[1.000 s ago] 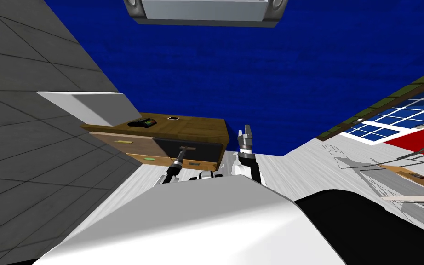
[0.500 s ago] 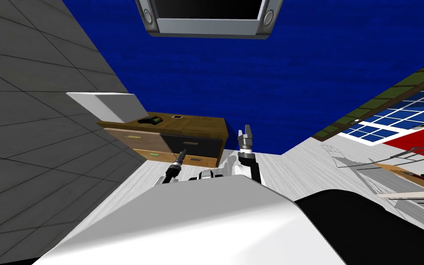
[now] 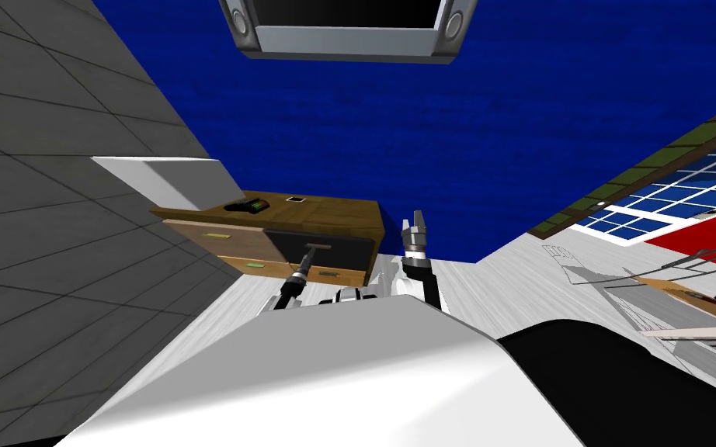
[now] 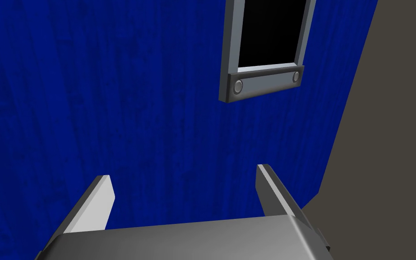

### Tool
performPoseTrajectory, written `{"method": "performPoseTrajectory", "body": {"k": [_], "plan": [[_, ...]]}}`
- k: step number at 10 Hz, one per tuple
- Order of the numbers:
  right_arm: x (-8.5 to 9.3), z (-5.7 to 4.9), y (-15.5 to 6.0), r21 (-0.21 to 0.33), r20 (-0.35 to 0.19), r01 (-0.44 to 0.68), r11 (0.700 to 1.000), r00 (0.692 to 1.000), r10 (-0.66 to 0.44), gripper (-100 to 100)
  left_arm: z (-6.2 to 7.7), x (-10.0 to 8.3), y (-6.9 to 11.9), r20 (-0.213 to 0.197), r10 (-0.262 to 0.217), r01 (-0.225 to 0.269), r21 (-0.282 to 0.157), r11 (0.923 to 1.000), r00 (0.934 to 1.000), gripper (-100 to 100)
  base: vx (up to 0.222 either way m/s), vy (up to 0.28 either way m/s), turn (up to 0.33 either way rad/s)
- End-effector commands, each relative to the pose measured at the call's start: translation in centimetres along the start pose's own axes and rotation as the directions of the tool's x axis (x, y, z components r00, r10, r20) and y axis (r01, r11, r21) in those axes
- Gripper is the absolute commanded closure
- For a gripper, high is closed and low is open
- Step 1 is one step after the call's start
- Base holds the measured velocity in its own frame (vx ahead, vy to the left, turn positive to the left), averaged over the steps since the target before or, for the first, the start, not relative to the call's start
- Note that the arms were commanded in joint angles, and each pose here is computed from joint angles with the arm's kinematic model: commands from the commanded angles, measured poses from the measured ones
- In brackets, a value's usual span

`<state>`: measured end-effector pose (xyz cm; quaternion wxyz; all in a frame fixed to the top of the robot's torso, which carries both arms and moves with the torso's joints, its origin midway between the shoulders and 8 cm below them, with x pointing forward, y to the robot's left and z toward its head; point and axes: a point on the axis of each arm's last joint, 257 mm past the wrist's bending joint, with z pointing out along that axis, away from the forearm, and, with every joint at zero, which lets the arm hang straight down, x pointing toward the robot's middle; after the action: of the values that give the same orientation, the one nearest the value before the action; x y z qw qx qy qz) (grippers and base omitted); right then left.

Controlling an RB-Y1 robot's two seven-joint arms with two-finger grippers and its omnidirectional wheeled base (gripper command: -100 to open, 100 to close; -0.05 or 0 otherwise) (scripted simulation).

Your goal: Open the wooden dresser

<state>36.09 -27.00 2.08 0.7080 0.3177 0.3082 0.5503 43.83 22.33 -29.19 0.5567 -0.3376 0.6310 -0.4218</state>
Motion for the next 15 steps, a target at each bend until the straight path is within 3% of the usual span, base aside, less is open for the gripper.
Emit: {"method": "performPoseTrajectory", "body": {"k": [1, 2, 3, 4, 5, 6, 7, 8, 10, 11, 12, 13, 14, 15], "plan": [[0.0, 0.0, 0.0, 0.0, 0.0, 0.0, 1.0, 1.0, 0.0, 0, 0.2, -0.1, 0.0, 0.003, 0.0, 0.0, -0.002, 1.0, 1.0, -100, 0.077, -0.034, -0.002], [0.0, 0.0, 0.0, 0.0, 0.0, 0.0, 1.0, 1.0, 0.0, 0, 1.4, -1.4, 0.3, 0.021, 0.008, -0.008, 0.006, 0.9999, 0.9997, -100, -0.053, -0.001, -0.167], [0.0, 0.0, 0.0, 0.0, 0.0, 0.0, 1.0, 1.0, 0.0, 0, 2.1, -1.2, 0.9, 0.014, 0.01, -0.01, -0.004, 0.9999, 0.9999, -100, -0.086, 0.016, -0.088], [0.0, 0.0, 0.0, 0.0, 0.0, 0.0, 1.0, 1.0, 0.0, 0, 2.9, -2.6, 1.0, 0.038, 0.015, -0.015, 0.004, 0.9999, 0.9992, -100, -0.139, 0.029, -0.131], [0.0, 0.0, 0.0, 0.0, 0.0, 0.0, 1.0, 1.0, 0.0, 0, 3.8, -2.5, 1.0, 0.033, 0.017, -0.017, 0.006, 0.9998, 0.9993, -100, -0.13, 0.013, -0.09], [0.0, 0.0, 0.0, 0.0, 0.0, 0.0, 1.0, 1.0, 0.0, 0, 3.8, -2.2, 2.3, 0.025, 0.016, -0.016, -0.02, 0.9997, 0.9995, -100, -0.059, 0.001, 0.009], [0.0, 0.0, 0.0, 0.0, 0.0, 0.0, 1.0, 1.0, 0.0, 0, 4.9, -3.7, 1.9, 0.052, 0.021, -0.021, -0.003, 0.9998, 0.9984, -100, -0.086, 0.011, -0.115], [0.0, 0.0, 0.0, 0.0, 0.0, 0.0, 1.0, 1.0, 0.0, 0, 5.7, -3.7, 1.9, 0.048, 0.023, -0.023, -0.003, 0.9997, 0.9986, -100, -0.084, 0.01, -0.089], [0.0, 0.0, 0.0, 0.0, 0.0, 0.0, 1.0, 1.0, 0.0, 0, 5.5, -3.4, 3.2, 0.041, 0.022, -0.021, -0.03, 0.9993, 0.9989, -100, -0.015, -0.003, -0.003], [0.0, 0.0, 0.0, 0.0, 0.0, 0.0, 1.0, 1.0, 0.0, 0, 6.8, -5.0, 2.8, 0.068, 0.025, -0.024, -0.016, 0.9996, 0.9973, -100, -0.069, -0.004, -0.161], [0.0, 0.0, 0.0, 0.0, 0.0, 0.0, 1.0, 1.0, 0.0, 0, 7.5, -4.9, 2.9, 0.064, 0.026, -0.025, -0.018, 0.9995, 0.9976, -100, -0.085, 0.008, -0.086], [0.0, 0.0, 0.0, 0.0, 0.0, 0.0, 1.0, 1.0, 0.0, 0, 7.3, -4.7, 4.0, 0.059, 0.026, -0.023, -0.04, 0.9989, 0.9979, -100, -0.042, 0.008, 0.015], [0.0, 0.0, 0.0, 0.0, 0.0, 0.0, 1.0, 1.0, 0.0, 0, 8.6, -6.4, 3.1, 0.09, 0.027, -0.025, -0.019, 0.9995, 0.9956, -100, -0.087, 0.01, -0.144], [0.0, 0.0, 0.0, 0.0, 0.0, 0.0, 1.0, 1.0, 0.0, 0, 9.4, -6.4, 2.9, 0.087, 0.028, -0.027, -0.016, 0.9995, 0.9958, -100, -0.096, 0.007, -0.093]]}}
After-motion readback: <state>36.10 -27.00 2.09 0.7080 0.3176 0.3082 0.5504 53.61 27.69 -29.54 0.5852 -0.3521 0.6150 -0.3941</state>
